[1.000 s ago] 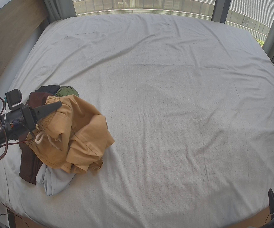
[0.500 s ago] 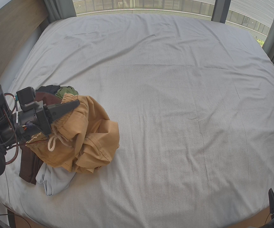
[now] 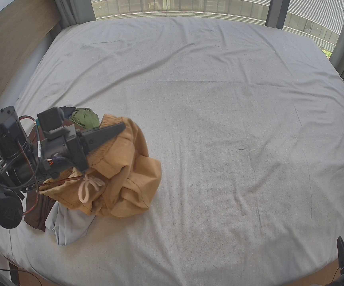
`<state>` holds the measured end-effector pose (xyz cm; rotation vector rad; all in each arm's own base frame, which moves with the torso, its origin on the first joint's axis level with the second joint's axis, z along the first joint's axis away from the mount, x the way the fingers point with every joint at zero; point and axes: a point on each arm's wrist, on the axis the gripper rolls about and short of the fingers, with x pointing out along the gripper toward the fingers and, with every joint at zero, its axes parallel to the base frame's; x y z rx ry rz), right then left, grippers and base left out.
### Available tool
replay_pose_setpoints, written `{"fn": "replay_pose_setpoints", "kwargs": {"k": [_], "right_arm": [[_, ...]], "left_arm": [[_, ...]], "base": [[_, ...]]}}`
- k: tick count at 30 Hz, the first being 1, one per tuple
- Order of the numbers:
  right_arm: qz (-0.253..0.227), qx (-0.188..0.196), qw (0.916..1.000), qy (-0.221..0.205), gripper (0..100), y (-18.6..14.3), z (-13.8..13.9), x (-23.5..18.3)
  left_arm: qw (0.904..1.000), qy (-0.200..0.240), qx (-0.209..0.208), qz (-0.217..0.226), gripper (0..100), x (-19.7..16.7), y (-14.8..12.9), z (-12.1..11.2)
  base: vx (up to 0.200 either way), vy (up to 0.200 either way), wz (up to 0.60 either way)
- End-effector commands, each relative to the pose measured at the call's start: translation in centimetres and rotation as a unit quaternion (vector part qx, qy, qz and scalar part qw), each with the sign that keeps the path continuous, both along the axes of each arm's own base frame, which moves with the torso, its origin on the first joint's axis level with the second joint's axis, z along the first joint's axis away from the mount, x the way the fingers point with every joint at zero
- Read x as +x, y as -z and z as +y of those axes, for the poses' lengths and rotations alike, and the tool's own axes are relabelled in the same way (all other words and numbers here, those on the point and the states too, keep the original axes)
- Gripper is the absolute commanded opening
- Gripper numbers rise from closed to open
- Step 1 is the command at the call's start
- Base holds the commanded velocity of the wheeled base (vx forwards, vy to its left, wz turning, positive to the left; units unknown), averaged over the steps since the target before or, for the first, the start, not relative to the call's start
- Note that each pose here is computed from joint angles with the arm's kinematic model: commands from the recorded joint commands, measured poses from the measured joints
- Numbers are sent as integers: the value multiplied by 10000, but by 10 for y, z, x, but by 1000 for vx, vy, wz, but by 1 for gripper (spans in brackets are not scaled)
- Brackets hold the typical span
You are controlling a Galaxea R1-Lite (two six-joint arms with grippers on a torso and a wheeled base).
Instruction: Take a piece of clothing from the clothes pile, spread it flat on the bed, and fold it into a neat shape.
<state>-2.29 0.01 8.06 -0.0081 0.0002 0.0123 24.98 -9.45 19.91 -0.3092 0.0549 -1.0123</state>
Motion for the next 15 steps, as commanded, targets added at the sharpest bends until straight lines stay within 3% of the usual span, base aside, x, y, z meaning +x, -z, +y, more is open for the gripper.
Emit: {"fn": "replay_pose_setpoints", "kwargs": {"k": [1,7,15], "right_arm": [[-1,-6,10000,-7,100,5,0,0],[-1,2,10000,-7,100,5,0,0],[-1,2,10000,-7,100,5,0,0]], "left_arm": [[9992,260,-264,-164,0,7,-2,-37],[9976,402,-467,-319,0,7,-11,-62],[9911,552,-1126,-452,0,3,-47,-81]], "base": [[0,0,0],[0,0,0],[0,0,0]]}}
